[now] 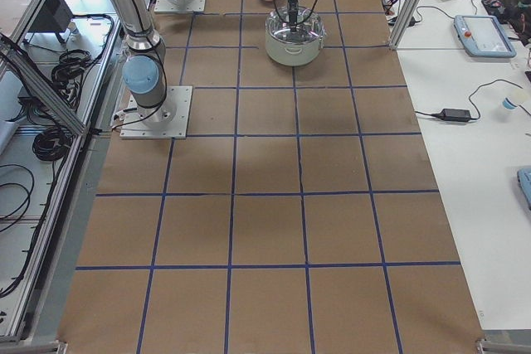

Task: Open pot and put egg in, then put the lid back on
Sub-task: 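Lower the right gripper onto the lid knob and close on it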

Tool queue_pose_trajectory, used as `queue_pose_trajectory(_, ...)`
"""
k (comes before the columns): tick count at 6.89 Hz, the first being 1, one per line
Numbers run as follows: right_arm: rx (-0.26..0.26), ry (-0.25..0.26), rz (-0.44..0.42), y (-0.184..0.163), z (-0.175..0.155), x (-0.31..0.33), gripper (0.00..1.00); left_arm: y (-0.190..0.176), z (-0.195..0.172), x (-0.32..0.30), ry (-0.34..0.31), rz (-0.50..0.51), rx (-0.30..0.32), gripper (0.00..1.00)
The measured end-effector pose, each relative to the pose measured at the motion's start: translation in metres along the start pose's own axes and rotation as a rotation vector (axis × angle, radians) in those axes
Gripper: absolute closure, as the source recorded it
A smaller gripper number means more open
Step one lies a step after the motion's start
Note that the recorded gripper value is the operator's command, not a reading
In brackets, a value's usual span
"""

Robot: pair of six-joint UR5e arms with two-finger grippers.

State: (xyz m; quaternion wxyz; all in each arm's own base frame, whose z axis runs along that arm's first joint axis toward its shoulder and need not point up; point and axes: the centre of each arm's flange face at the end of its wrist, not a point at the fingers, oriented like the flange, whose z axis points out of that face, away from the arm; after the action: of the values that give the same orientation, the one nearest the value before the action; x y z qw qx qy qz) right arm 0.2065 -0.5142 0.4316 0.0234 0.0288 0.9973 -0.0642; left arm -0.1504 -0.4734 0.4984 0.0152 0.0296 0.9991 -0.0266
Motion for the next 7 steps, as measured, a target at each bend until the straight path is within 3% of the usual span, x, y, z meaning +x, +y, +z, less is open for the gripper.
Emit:
queue_pose_trajectory(4,0.048,-0.052,0.020,0.008,0.076,-0.121,0.01,0.003,0.001,0.000,0.000,-0.002,-0.003,0.00)
queue_pose_trajectory(7,0.047,-0.054,0.013,0.010,0.085,-0.130,0.08,0.003,0.001,-0.001,0.000,-0.003,-0.004,0.00)
